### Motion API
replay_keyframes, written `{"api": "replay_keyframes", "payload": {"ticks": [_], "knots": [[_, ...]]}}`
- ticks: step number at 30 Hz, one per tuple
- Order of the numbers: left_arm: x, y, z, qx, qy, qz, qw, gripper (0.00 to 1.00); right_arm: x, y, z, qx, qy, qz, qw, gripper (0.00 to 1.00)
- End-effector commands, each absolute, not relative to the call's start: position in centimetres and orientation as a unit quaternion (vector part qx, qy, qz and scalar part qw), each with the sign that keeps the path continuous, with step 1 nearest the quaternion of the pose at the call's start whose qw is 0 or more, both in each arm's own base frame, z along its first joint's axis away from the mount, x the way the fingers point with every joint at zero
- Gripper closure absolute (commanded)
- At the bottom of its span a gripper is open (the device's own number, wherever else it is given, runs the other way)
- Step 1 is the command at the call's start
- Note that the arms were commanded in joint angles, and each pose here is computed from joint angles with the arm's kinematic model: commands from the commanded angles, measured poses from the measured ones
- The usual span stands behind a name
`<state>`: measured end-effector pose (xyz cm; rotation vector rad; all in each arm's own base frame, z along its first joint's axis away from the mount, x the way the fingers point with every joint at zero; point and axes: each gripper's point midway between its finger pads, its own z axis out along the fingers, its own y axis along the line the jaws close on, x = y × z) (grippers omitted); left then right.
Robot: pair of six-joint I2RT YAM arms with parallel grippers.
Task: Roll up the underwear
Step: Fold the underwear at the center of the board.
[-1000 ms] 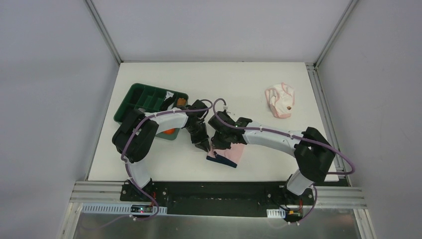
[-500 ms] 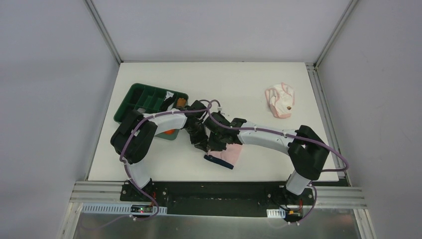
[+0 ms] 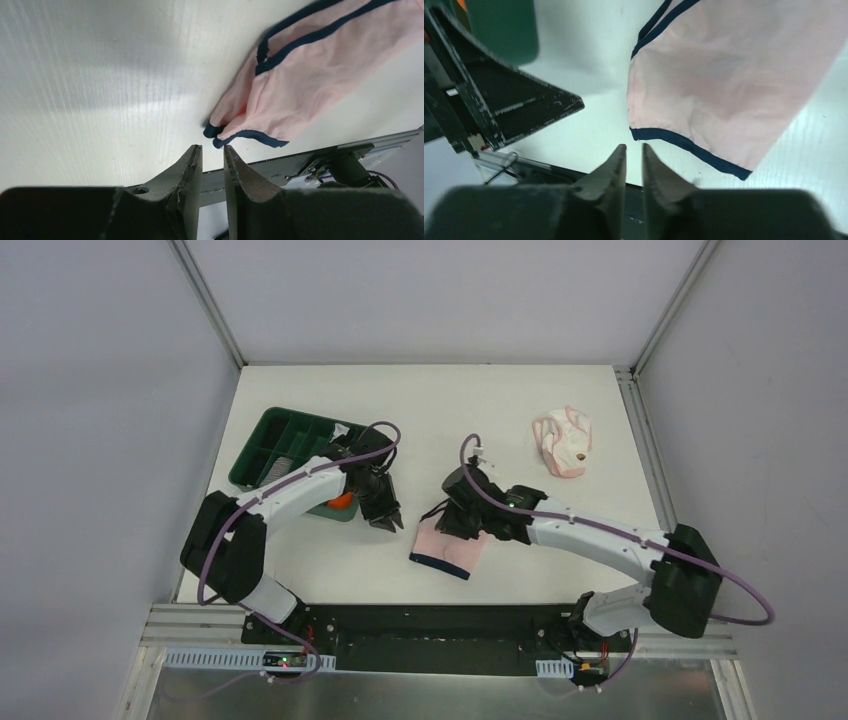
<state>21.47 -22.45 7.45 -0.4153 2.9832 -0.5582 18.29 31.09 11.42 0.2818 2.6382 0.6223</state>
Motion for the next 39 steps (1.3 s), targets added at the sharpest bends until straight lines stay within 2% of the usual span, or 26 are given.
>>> {"api": "replay_keyframes", "payload": {"ticks": [1,3,6,14,18,23,28,32,39], "knots": [[20.8,-23.2,9.8,-0.104,0.974,-0.192,0.055,0.78,19.1,26.6,11.8,0.146,0.937,0.2,0.245,0.9],[20.1,-25.4,10.6,-0.079,0.968,-0.233,0.045,0.78,18.5,25.0,10.1,0.161,0.942,0.189,0.225,1.0],[19.6,-27.8,10.0,-0.076,0.958,-0.277,0.02,0.78,18.3,24.4,8.4,0.183,0.942,0.197,0.199,1.0],[19.7,-25.8,2.1,-0.07,0.979,-0.19,-0.016,0.82,20.0,22.0,2.9,0.232,0.947,0.15,0.161,1.0],[18.6,-24.5,0.1,-0.055,0.985,-0.156,-0.044,0.83,19.3,19.8,1.6,0.241,0.952,0.117,0.149,1.0],[19.3,-25.0,3.9,-0.032,0.983,-0.18,-0.012,0.81,19.7,21.2,5.7,0.228,0.945,0.168,0.166,1.0],[19.8,-25.9,9.3,-0.027,0.973,-0.229,0.027,0.79,23.1,22.3,10.3,0.212,0.931,0.19,0.228,1.0],[18.9,-25.6,10.6,-0.043,0.968,-0.245,0.028,0.78,26.1,22.2,9.0,0.212,0.94,0.159,0.215,1.0],[17.7,-24.1,9.2,-0.087,0.971,-0.22,0.02,0.72,29.2,19.3,3.8,0.224,0.956,0.105,0.159,1.0]]}}
